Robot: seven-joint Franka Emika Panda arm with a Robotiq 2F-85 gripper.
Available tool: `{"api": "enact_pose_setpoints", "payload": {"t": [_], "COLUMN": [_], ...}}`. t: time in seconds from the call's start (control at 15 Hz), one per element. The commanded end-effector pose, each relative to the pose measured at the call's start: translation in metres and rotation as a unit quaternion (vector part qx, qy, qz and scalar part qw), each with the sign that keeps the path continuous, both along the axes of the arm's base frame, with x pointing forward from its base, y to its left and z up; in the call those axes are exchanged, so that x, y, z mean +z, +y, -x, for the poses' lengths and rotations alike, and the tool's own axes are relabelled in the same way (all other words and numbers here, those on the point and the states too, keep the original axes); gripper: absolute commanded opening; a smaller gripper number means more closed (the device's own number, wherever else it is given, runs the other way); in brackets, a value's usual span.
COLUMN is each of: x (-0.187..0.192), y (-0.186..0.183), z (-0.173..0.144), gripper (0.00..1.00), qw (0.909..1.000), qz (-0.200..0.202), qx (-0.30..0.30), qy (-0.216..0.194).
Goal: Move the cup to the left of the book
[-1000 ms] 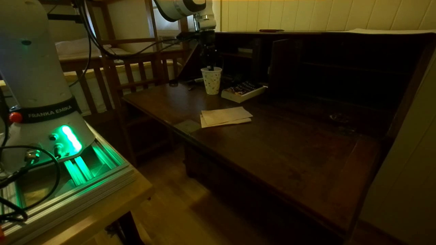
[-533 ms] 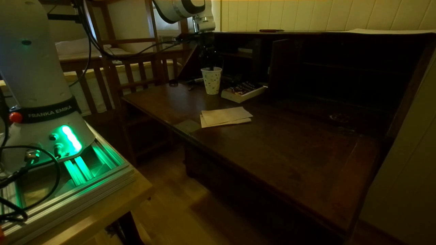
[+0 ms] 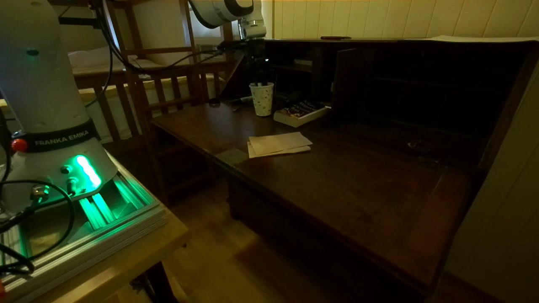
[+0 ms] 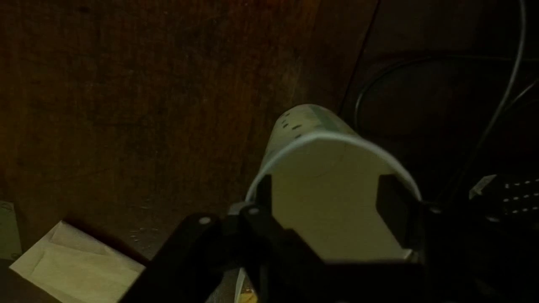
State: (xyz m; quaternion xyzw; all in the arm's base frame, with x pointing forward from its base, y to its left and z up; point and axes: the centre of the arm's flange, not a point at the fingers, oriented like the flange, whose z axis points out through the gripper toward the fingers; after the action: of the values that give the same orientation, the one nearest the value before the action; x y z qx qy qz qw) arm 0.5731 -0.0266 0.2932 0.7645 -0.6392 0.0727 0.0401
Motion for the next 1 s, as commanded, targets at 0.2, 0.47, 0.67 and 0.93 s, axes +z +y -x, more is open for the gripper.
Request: {"api": "enact_pose_setpoints", "payload": {"t": [0.2, 0.47, 0.67, 0.93], "x": [0.0032, 0.0032, 0.0029, 0.003], "y": [-0.0022, -0.0027, -0.0027, -0.0025], "z": [0.0094, 0.0094, 0.0093, 0.009], "gripper": [1.0, 1.0, 0.72, 0.44], "qw": [0.9999, 0.9999, 0.9999, 0.9999], "qz": [-0.01, -0.012, -0.01, -0.009], "qx": [0.005, 0.004, 0.001, 0.002], "qy": [-0.005, -0.005, -0.007, -0.006]}}
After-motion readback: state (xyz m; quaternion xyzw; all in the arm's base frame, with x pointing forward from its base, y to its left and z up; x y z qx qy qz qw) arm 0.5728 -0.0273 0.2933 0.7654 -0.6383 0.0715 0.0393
